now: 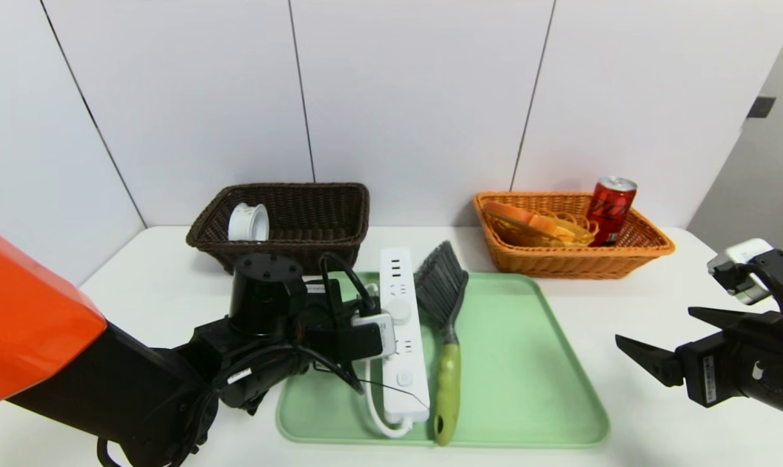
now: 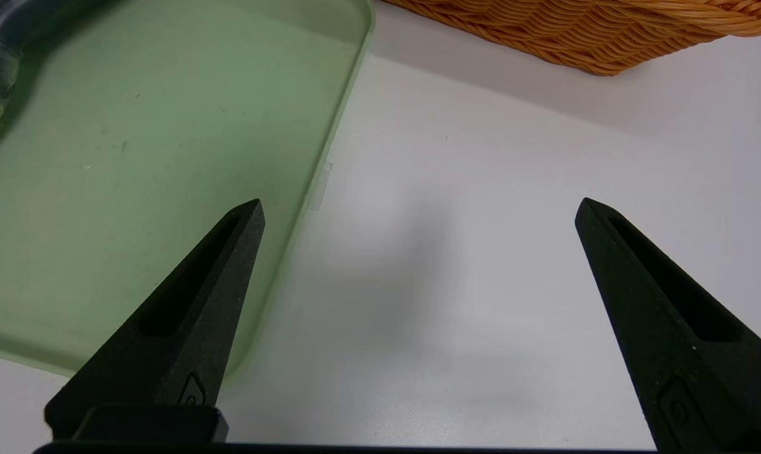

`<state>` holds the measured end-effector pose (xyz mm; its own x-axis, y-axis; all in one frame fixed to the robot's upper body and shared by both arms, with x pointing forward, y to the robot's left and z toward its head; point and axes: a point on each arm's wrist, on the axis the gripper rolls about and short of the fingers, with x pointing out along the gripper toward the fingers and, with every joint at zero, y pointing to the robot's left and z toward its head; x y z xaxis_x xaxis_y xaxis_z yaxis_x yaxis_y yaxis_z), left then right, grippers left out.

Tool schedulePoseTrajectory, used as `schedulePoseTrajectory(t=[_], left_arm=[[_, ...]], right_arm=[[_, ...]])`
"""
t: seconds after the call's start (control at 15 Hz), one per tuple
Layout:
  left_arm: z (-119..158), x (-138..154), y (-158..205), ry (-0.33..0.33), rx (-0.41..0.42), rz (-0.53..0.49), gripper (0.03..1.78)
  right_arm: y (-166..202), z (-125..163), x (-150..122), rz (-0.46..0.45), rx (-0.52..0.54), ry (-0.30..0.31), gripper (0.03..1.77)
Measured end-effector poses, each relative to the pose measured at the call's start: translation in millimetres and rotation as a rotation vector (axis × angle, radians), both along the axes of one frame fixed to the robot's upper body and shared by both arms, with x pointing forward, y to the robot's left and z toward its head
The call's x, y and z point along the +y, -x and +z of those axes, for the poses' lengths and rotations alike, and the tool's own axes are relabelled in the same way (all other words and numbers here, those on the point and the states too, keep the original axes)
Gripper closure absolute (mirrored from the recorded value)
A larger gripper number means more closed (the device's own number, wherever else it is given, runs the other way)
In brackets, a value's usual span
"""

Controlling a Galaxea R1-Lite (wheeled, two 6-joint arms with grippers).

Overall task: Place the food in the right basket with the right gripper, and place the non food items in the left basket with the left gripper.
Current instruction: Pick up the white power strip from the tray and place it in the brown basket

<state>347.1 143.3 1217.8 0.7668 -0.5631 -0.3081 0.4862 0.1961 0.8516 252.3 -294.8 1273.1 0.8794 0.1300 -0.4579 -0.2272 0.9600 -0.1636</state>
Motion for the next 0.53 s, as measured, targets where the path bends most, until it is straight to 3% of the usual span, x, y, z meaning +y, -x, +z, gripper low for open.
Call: schedulePoseTrajectory(t=[0.2, 0.53], left_arm=[[0, -4, -1, 0.053, 0.008, -0.073, 1.72], [27, -5, -2, 0.217, -0.027, -0.043, 1.72]], right_arm=[[-2, 1, 1, 0.002, -0.002, 0.0, 0.1], [-3, 0, 2, 0.004, 0.003, 0.0, 0.1]])
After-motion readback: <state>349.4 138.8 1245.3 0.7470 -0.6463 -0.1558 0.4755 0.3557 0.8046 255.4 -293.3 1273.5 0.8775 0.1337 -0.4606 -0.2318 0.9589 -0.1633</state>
